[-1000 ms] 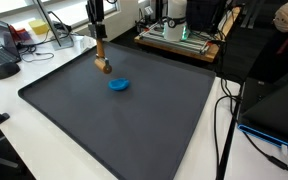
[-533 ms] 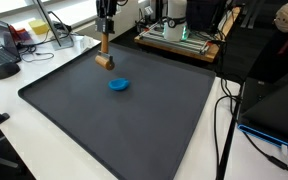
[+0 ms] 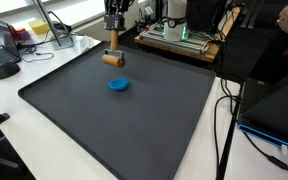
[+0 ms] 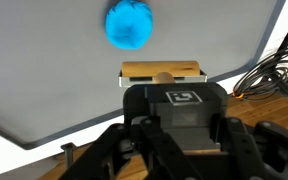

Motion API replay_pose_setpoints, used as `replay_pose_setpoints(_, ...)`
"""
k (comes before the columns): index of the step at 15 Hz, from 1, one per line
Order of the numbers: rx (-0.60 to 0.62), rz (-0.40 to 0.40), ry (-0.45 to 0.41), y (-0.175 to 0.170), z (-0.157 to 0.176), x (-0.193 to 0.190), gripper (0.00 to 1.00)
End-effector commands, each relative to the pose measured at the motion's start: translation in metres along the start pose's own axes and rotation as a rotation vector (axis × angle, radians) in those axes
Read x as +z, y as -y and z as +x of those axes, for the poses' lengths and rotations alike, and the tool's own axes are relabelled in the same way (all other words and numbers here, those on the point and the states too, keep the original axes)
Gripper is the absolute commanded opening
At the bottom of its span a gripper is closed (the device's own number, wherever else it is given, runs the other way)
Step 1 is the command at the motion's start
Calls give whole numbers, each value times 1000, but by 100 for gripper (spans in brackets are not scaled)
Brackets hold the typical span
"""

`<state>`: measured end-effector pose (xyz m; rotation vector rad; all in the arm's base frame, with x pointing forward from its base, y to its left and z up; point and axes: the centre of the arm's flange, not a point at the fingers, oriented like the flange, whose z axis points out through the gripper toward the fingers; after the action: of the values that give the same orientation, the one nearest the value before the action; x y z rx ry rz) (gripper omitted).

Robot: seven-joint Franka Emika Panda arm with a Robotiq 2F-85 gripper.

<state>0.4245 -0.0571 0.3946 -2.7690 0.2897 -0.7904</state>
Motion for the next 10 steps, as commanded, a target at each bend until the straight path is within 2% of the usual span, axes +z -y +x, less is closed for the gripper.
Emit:
replay_pose_setpoints(1,19,13,68,3,11,-12,23)
replay_pose_setpoints(6,66,-76,251,21,47,-15,23)
replay_pose_setpoints(10,98,-98,332,46,88,-31,23)
